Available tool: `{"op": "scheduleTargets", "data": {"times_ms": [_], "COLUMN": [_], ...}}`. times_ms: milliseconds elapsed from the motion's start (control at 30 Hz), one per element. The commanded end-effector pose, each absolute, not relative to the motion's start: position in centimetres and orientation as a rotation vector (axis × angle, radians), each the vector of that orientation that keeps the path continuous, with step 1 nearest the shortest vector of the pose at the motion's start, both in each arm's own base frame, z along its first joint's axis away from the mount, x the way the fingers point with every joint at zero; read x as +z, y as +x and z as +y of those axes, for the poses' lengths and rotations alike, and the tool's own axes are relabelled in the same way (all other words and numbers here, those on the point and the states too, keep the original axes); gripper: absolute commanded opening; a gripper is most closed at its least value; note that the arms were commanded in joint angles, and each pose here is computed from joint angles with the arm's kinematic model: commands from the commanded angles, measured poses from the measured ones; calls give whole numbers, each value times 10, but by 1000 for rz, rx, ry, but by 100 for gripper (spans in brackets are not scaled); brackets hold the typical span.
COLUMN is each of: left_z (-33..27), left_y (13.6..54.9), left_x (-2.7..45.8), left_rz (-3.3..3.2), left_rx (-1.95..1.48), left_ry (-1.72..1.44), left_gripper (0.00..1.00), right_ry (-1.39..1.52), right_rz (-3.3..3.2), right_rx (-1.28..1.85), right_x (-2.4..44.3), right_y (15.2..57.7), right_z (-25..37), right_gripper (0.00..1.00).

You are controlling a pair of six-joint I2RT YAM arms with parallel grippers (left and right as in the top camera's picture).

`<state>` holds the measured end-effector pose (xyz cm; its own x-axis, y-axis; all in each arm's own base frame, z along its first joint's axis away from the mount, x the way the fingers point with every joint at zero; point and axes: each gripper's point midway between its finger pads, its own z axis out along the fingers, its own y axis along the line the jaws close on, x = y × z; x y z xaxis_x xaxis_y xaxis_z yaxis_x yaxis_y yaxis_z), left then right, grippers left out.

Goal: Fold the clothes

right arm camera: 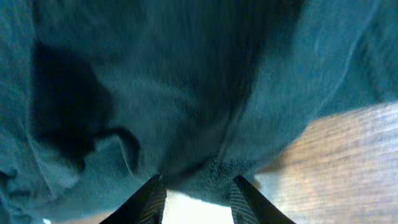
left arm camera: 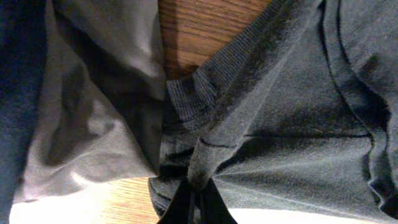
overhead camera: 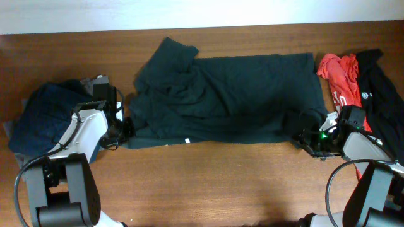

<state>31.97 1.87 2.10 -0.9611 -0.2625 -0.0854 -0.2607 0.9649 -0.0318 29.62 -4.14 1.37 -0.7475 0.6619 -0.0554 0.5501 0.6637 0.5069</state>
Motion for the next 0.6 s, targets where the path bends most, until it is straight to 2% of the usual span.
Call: {"op": "scheduleTargets", "data": {"times_ms": [0,67,133,400,433,467,500,567], "left_z": [20,20,20,20,20,20,20,20], "left_y": [318,318,318,318,318,318,317,317], "left_x": [21,21,21,21,21,21,21,21], "left_rz": [3026,3026,3026,3026,3026,3026,3026,3026], "left_rx": [-43,-43,-43,-43,-43,-43,-43,-43], "left_ry": [-430,-430,-430,-430,-430,-430,-430,-430], "left_gripper": [0,0,0,0,0,0,0,0], "right_ry": [1024,1031,1045,871,871,877,882,890], "right_rz": [2623,2638,2656,2712,2716,2724,2736,2760], "right_rx": [656,661,666,647,649,652,657,661], "right_x": [14,13,12,24,25,24,24,20], "right_y": [299,295,291,282,280,278,276,271], "right_z": [-46,-43,-41,-38,-37,-36,-35,-30], "right_gripper": [32,13,4,4,10,32,47,61]}}
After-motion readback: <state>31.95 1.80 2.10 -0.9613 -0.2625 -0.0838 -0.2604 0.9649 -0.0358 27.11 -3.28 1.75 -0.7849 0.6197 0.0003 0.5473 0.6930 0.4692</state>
